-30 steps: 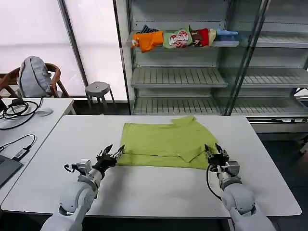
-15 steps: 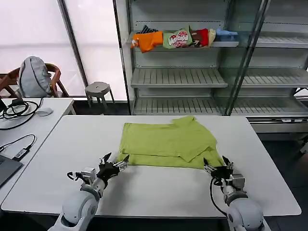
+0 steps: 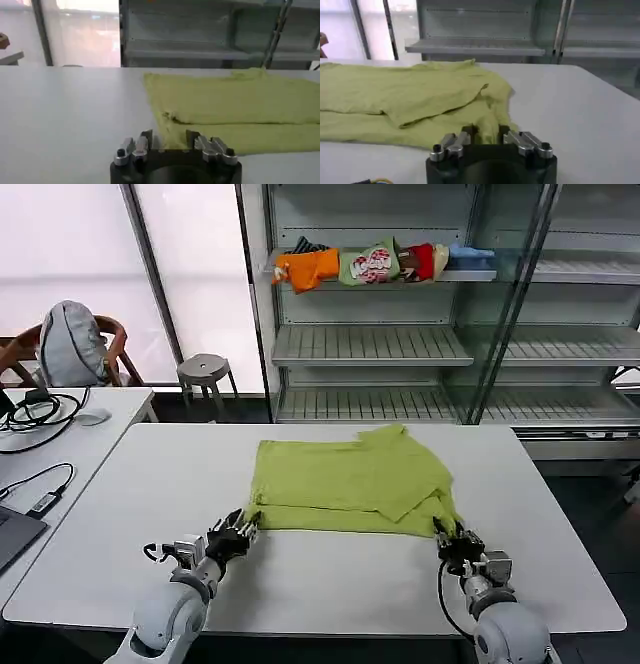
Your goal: Fold and organize the clothes.
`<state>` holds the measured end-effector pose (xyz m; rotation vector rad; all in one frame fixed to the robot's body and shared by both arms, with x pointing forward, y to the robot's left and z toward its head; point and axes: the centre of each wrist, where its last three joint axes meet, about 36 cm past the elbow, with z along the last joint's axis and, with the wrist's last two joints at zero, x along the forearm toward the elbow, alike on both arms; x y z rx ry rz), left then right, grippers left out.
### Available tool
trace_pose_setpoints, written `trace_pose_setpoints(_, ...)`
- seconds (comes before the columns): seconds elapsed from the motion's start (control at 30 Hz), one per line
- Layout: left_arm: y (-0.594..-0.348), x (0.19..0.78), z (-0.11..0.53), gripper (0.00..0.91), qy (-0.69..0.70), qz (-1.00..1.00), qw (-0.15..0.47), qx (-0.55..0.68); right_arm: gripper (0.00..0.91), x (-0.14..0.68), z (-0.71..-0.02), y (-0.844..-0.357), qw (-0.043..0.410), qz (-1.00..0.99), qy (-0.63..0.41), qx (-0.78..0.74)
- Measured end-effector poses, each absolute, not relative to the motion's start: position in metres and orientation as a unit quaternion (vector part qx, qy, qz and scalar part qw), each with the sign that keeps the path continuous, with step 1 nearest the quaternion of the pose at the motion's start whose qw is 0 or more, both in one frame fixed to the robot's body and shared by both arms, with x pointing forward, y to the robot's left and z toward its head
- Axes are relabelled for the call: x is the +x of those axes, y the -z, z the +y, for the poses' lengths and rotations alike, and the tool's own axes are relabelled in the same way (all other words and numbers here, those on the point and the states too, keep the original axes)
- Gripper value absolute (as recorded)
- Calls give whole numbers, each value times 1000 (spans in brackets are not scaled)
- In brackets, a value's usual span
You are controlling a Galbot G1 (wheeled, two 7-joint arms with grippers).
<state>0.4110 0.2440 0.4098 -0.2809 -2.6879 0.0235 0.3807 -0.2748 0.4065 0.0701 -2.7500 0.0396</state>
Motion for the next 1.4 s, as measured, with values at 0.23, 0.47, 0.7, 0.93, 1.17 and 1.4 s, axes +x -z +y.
trace_pose_setpoints(0.23,-409,407,244,40,4,-968,227,-106,0,373,-272,-409,192,-981,-13,33)
trace_pose_setpoints(0.47,-411,393,248,40,16,-967,228,-113,0,359,-268,-416,185,-982,-18,42)
trace_pose_setpoints(0.7,-417,366,253,40,37,-965,232,-116,0,328,-264,-422,180,-982,-35,53)
trace_pose_setpoints(0.93,-431,332,266,40,53,-964,234,-115,0,294,-259,-429,182,-980,-50,60)
trace_pose_setpoints(1.17,-444,305,280,40,67,-963,238,-107,0,262,-248,-434,189,-978,-50,67)
trace_pose_setpoints(1.4,-452,282,284,907,87,-961,242,-100,907,237,-240,-440,194,-977,-52,66)
